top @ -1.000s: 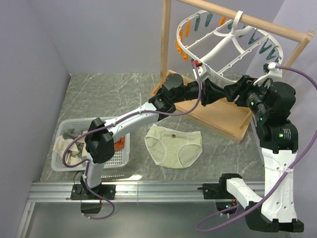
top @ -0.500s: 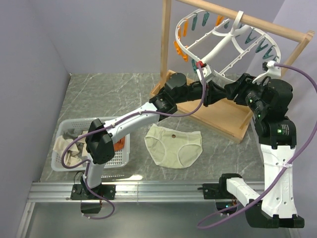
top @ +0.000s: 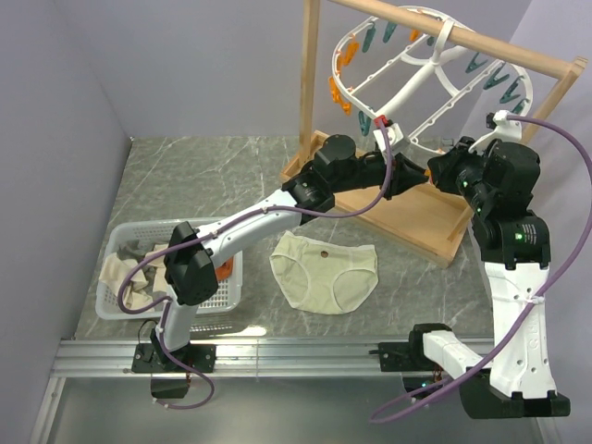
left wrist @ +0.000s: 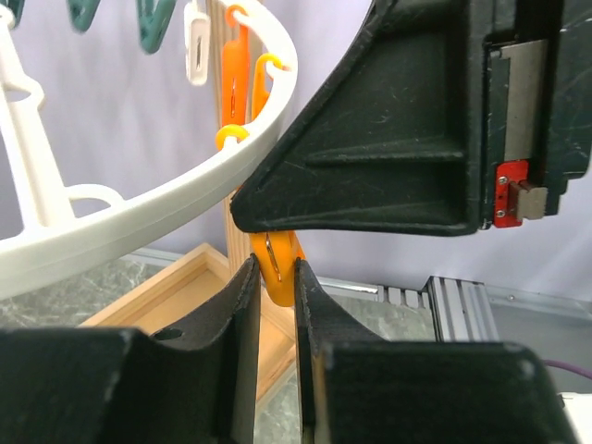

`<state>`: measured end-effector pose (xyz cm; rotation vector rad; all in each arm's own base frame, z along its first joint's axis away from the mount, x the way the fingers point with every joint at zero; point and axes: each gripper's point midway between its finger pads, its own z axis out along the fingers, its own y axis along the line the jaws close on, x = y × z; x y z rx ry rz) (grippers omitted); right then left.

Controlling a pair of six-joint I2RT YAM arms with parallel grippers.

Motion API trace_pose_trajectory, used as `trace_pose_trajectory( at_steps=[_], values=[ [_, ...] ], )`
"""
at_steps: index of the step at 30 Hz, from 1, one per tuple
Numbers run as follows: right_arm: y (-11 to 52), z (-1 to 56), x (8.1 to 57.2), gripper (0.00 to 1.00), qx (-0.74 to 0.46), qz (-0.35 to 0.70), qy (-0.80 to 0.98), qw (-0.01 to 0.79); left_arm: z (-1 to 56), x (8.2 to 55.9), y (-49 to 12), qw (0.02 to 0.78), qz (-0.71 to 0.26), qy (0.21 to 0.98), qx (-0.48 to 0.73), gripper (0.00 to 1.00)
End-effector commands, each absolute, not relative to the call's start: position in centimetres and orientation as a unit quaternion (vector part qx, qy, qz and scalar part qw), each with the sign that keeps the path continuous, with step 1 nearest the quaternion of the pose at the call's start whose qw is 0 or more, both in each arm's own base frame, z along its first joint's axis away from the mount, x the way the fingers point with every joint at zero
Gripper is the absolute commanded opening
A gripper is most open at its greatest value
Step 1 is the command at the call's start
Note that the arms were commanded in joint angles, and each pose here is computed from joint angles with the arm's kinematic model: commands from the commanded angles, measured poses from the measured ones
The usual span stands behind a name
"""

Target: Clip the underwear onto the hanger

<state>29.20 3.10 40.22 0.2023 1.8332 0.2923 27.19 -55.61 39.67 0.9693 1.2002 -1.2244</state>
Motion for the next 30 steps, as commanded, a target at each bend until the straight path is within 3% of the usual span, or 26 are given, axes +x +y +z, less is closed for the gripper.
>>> trace_pose_trajectory(
  at_steps=[1,6,10,15,24,30],
  values=[
    [3.3,42.5,29.8,0.13,0.080,0.131,0.768,0.621,41.3,23.9,-56.2,0.543,-0.535,0.470,0.444,0.08],
    [3.3,42.6,29.7,0.00,0.080,0.131,0.767,0.623,41.5,23.9,-55.4,0.539,-0.540,0.476,0.437,0.32],
    [3.5,42.8,29.7,0.00,0.075,0.134,0.767,0.623,42.8,25.1,-52.5,0.512,-0.578,0.483,0.414,0.53],
    [3.8,42.8,29.5,0.00,0.066,0.140,0.767,0.623,38.0,24.7,-47.5,0.433,-0.603,0.507,0.438,0.63],
    [4.3,43.5,29.5,0.00,0.062,0.154,0.764,0.624,21.0,22.5,-43.7,0.345,-0.470,0.642,0.498,0.67],
    [4.4,43.3,29.6,0.00,0.059,0.155,0.766,0.620,13.4,25.7,-44.8,0.327,-0.361,0.711,0.507,0.74]
  ],
)
